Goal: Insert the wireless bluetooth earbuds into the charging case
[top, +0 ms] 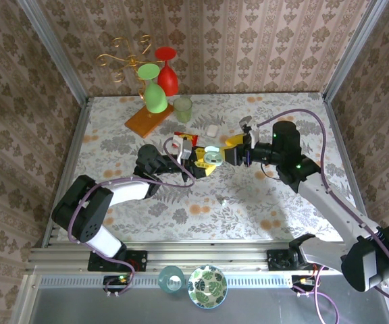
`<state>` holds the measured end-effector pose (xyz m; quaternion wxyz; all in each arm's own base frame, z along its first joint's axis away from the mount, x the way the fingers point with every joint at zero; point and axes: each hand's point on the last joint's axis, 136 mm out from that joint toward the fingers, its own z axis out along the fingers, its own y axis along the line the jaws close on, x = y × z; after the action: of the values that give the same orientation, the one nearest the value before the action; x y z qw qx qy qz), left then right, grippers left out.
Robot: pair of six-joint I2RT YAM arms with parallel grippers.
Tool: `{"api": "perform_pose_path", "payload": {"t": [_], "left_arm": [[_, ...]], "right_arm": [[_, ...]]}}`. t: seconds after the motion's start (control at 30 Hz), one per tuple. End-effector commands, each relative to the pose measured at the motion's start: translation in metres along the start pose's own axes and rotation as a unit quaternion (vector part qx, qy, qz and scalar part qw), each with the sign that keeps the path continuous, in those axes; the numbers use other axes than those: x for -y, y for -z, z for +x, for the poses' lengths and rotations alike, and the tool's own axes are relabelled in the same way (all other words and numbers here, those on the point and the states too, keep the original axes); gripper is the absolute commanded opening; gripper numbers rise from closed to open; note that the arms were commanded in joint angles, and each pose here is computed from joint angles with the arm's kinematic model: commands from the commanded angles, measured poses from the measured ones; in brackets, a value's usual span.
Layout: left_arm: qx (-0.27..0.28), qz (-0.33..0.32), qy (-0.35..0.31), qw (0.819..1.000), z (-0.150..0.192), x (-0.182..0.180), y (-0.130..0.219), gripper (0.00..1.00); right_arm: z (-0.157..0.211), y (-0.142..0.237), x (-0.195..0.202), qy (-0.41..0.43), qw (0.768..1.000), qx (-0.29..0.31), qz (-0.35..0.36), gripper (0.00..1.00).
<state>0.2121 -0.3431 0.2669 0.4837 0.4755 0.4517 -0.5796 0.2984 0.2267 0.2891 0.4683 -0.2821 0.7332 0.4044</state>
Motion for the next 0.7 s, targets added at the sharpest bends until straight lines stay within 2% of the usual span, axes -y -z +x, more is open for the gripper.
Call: {"api": "perform_pose_path", "payload": {"t": [0.0, 0.13, 0.33, 0.47, 0.67], "left_arm": [[0.005, 0.028, -0.012, 1.000, -0.008, 0.012, -0.003, 0.33], [0.006, 0.031, -0.012, 0.999, -0.010, 0.013, -0.005, 0.33], [0.007, 0.034, -0.014, 0.999, -0.011, 0.015, -0.008, 0.33], [0.008, 0.032, -0.014, 0.999, -0.012, 0.011, -0.010, 0.33], [0.012, 0.025, -0.012, 1.000, -0.015, 0.005, -0.013, 0.34]], "right_arm": [[-0.006, -0.002, -0.012, 0.027, 0.999, -0.002, -0.035, 0.50], [-0.006, -0.005, -0.015, 0.037, 0.998, -0.005, -0.046, 0.43], [-0.007, -0.008, -0.018, 0.052, 0.997, -0.005, -0.058, 0.14], [-0.004, -0.006, -0.024, 0.069, 0.996, -0.012, -0.062, 0.02], [-0.001, -0.003, -0.029, 0.110, 0.993, -0.013, -0.047, 0.00]]}}
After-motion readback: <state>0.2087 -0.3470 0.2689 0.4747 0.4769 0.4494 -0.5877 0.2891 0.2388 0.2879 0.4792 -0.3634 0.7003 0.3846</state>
